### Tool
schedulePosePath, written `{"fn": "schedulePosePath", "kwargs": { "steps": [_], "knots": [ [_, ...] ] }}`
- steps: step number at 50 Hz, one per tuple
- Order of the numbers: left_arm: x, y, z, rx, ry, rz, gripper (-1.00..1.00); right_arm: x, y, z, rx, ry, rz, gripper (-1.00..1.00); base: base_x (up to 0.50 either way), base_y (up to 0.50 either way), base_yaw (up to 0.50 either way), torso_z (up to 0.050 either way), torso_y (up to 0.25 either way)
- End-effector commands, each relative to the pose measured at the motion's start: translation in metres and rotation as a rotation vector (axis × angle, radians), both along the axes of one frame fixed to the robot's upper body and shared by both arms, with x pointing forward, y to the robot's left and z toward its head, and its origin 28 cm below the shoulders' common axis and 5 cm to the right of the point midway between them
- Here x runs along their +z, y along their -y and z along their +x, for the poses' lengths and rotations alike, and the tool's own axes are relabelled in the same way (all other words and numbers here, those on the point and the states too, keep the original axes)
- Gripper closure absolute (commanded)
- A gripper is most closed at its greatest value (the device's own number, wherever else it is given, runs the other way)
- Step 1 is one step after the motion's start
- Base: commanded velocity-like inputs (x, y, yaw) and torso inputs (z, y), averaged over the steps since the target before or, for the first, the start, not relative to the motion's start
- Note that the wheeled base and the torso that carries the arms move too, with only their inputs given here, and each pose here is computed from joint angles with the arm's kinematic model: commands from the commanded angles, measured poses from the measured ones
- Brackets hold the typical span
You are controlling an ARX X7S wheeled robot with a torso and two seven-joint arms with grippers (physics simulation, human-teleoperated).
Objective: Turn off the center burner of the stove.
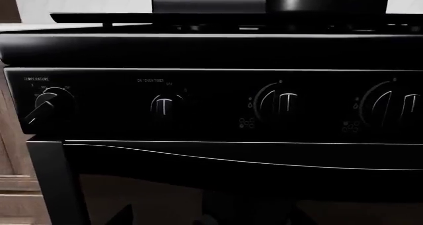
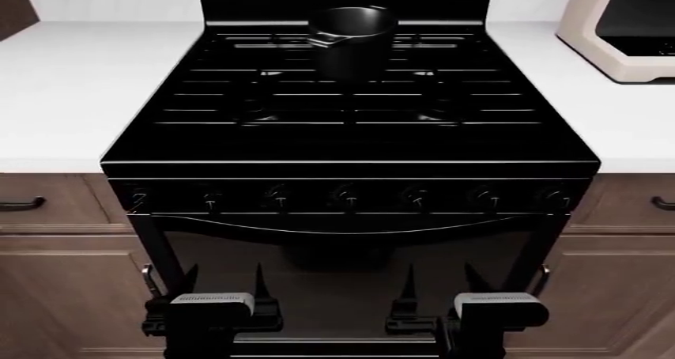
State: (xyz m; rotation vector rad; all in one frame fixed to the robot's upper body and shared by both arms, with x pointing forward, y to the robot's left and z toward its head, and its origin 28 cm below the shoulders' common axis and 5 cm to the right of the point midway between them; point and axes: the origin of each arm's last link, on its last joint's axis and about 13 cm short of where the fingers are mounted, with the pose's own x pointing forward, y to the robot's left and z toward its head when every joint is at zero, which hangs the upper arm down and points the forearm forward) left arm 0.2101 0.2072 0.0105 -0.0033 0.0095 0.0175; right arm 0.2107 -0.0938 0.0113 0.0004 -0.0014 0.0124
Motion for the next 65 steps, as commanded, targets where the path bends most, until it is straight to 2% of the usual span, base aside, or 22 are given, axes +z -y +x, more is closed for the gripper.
{"fn": "schedulePosePath", "kwargs": {
  "steps": [1, 13, 65],
  "knots": [
    [0.0001, 0.0002, 0.0001, -0.001, 0.000, -0.001, -1.00, -0.0001, 0.0001, -0.0005, 0.000, 0.001, -0.001, -1.00, 0.00, 0.17, 0.00, 0.000, 0.000],
    [0.0004, 0.0004, 0.0001, -0.002, 0.000, -0.001, -1.00, -0.0006, 0.0016, 0.0005, -0.030, -0.010, 0.003, -1.00, 0.00, 0.07, 0.00, 0.000, 0.000],
    [0.0001, 0.0005, -0.0001, -0.003, 0.000, -0.001, -1.00, -0.0008, 0.0021, -0.0010, -0.025, -0.014, 0.011, -1.00, 0.06, 0.00, 0.00, 0.000, 0.000]
  ]
}}
